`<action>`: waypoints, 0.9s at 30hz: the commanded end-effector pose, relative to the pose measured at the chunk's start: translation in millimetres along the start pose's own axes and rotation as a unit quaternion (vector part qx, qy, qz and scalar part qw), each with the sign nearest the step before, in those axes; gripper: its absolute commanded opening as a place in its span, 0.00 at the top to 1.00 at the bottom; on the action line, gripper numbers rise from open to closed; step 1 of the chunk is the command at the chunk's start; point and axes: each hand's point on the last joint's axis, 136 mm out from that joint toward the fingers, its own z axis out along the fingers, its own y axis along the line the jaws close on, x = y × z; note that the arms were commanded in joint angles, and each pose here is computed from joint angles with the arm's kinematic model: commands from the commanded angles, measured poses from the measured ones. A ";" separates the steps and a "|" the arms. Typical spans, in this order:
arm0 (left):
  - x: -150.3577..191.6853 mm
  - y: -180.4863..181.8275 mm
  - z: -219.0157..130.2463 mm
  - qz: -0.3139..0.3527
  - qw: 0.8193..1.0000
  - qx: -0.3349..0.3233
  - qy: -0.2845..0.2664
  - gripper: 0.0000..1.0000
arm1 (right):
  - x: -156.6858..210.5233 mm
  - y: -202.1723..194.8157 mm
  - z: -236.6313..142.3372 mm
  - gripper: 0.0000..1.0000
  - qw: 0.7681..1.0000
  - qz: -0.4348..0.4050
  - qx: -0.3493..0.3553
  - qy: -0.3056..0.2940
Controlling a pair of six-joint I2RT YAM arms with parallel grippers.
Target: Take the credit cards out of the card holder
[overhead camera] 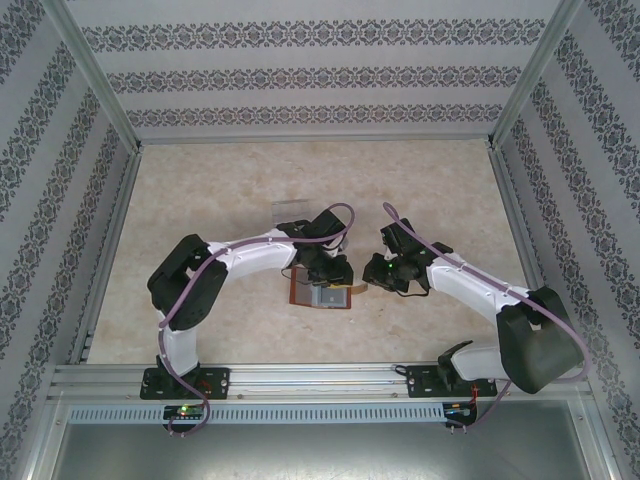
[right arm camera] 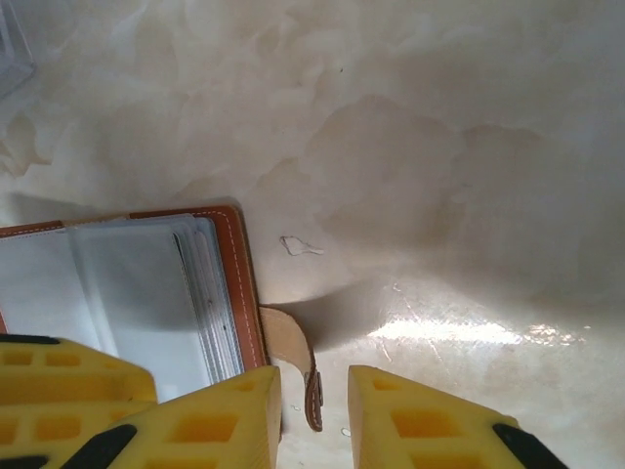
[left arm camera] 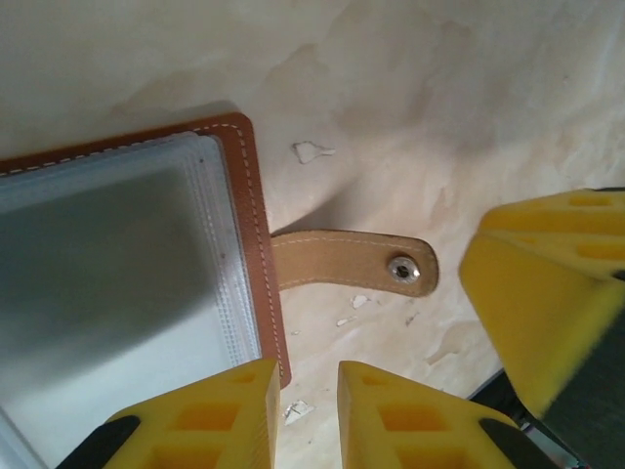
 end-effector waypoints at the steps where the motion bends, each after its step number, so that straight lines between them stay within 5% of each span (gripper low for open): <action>1: 3.0 5.9 9.0 -0.013 1.000 -0.009 0.004 0.77 | 0.6 -1.0 -1.9 0.74 1.000 -0.007 -0.008 -0.001; 27: 15.6 47.9 7.6 -0.015 0.995 -0.095 0.008 0.75 | 4.9 4.8 7.0 0.69 1.000 -0.005 -0.016 0.013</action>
